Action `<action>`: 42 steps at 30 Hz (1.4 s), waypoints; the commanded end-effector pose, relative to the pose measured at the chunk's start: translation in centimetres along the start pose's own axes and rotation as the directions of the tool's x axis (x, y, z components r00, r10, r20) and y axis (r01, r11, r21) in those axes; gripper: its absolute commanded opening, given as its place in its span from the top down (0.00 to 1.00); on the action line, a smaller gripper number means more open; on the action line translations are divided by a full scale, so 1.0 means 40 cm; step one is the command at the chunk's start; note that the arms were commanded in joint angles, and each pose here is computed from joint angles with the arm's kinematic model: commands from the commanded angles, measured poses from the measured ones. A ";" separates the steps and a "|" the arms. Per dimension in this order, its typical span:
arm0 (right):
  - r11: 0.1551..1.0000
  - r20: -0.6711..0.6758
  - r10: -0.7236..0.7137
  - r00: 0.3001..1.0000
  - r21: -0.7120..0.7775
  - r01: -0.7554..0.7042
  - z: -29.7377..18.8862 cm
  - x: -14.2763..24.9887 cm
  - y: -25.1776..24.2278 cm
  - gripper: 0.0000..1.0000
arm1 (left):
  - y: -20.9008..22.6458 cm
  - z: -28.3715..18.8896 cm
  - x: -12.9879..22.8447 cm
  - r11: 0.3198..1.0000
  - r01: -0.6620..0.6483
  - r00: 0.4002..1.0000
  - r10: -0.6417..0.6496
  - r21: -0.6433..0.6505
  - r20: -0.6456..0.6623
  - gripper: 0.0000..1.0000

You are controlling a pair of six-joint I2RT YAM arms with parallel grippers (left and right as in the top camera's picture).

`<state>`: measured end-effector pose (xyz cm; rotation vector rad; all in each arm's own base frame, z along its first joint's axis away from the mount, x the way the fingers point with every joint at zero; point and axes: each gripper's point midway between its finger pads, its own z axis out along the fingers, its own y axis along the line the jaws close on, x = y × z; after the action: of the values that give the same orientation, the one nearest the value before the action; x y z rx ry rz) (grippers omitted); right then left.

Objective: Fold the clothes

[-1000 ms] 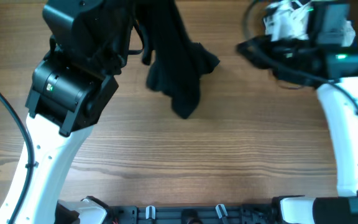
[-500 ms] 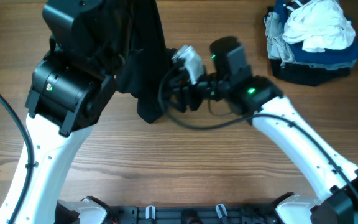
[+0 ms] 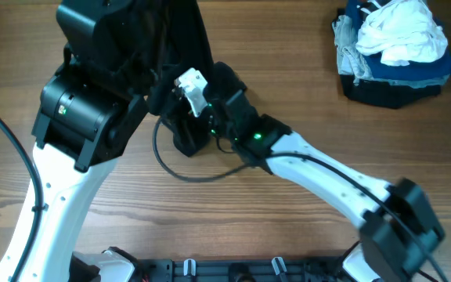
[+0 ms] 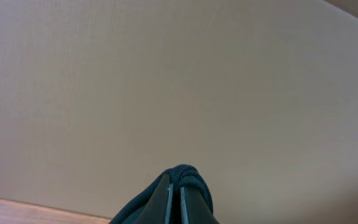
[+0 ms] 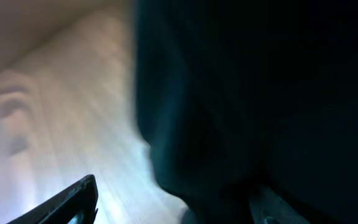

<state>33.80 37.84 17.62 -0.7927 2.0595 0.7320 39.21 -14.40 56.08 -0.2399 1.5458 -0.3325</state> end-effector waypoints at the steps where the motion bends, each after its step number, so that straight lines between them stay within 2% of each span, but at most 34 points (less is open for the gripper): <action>1: 0.971 0.012 0.102 0.995 0.215 -0.102 0.039 0.037 -0.107 0.29 | 0.011 -0.006 -0.023 1.000 -0.015 1.000 0.015 -0.015 0.022 0.96; 3: 0.943 0.030 0.137 0.990 0.302 -0.140 0.039 0.047 -0.151 0.44 | 0.013 -0.006 -0.018 1.000 -0.020 1.000 0.020 -0.018 0.014 0.96; 4: 0.929 0.043 0.149 0.988 0.336 -0.155 0.034 0.046 -0.170 0.57 | 0.014 -0.006 -0.016 1.000 -0.022 1.000 0.022 -0.020 0.011 0.96; 5: 0.920 0.050 0.154 0.987 0.358 -0.161 0.031 0.046 -0.186 0.76 | 0.016 -0.006 -0.014 0.999 -0.024 1.000 0.024 -0.024 0.008 0.96; 7: 0.910 0.059 0.160 0.985 0.378 -0.170 0.023 0.042 -0.209 0.92 | 0.019 -0.007 -0.005 0.999 -0.032 0.999 0.032 -0.029 -0.006 0.96; 8: 0.907 0.061 0.164 0.985 0.383 -0.175 0.018 0.040 -0.218 0.95 | 0.023 -0.008 -0.001 0.999 -0.037 0.999 0.036 -0.034 -0.013 0.96; 13: 0.887 0.041 0.220 0.975 0.408 -0.217 -0.052 0.037 -0.289 0.96 | 0.084 -0.033 0.026 0.986 -0.095 0.994 0.085 -0.141 -0.073 0.96; 17: 0.867 0.003 0.281 0.960 0.429 -0.255 -0.155 0.047 -0.363 0.96 | 0.156 -0.078 0.053 0.953 -0.178 0.978 0.144 -0.244 -0.153 0.96; 20: 0.888 -0.035 0.276 0.961 0.392 -0.240 -0.255 0.042 -0.393 0.96 | 0.217 -0.118 0.083 0.911 -0.254 0.955 0.184 -0.325 -0.233 0.96; 25: 0.905 -0.058 0.263 0.963 0.360 -0.226 -0.419 0.045 -0.424 0.96 | 0.307 -0.162 0.151 0.854 -0.289 0.926 0.134 -0.433 -0.353 0.96; 28: 0.918 -0.085 0.253 0.964 0.337 -0.211 -0.472 0.063 -0.427 0.96 | 0.337 -0.178 0.218 0.843 -0.312 0.884 0.089 -0.438 -0.458 0.96; 33: 0.919 -0.162 0.268 0.950 0.338 -0.202 -0.476 0.113 -0.426 0.96 | 0.344 -0.177 0.393 0.853 -0.375 0.729 0.030 -0.363 -0.684 0.96; 34: 0.919 -0.172 0.274 0.946 0.338 -0.205 -0.469 0.121 -0.430 0.96 | 0.358 -0.173 0.454 0.835 -0.415 0.674 0.015 -0.361 -0.738 0.96; 38: 0.917 -0.189 0.288 0.939 0.338 -0.213 -0.449 0.136 -0.443 0.96 | 0.406 -0.155 0.595 0.776 -0.509 0.566 -0.024 -0.372 -0.824 0.96; 42: 0.913 -0.207 0.308 0.929 0.339 -0.227 -0.409 0.158 -0.470 0.96 | 0.476 -0.135 0.716 0.717 -0.577 0.491 -0.079 -0.392 -0.868 0.96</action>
<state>36.12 11.81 18.17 -0.4191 2.4620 0.4199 34.40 -7.51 26.55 -0.3080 2.5793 0.4263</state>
